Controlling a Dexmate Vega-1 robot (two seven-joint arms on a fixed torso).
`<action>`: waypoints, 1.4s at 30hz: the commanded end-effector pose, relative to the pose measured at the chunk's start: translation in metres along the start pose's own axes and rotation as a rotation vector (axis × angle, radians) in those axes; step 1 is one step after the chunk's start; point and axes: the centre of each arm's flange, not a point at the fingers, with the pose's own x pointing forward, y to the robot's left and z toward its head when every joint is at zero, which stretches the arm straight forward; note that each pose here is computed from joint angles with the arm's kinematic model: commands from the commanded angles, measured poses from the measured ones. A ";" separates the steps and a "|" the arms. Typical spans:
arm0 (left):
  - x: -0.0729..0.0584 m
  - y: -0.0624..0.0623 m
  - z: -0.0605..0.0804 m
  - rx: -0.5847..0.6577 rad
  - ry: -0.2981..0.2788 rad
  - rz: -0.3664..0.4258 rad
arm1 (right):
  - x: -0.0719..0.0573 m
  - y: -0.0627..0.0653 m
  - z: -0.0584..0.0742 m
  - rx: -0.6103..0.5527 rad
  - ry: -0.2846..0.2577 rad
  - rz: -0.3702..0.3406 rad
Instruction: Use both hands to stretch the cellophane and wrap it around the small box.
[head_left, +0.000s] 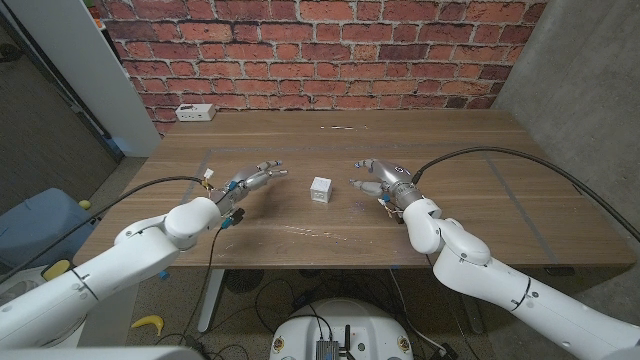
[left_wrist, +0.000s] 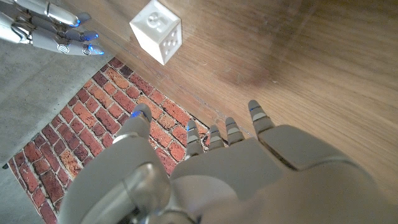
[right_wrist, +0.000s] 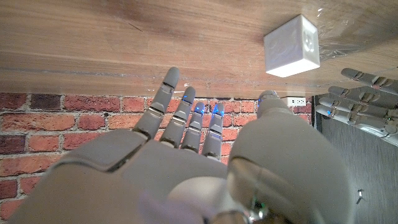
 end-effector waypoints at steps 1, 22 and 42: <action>-0.021 -0.003 0.010 0.154 0.038 -0.004 | -0.034 0.011 0.000 0.001 0.067 0.009; -0.042 -0.012 0.041 0.464 0.139 -0.132 | -0.090 0.023 -0.014 0.002 0.227 -0.006; -0.066 -0.029 0.059 0.701 0.196 -0.173 | -0.129 0.035 -0.013 -0.030 0.352 0.025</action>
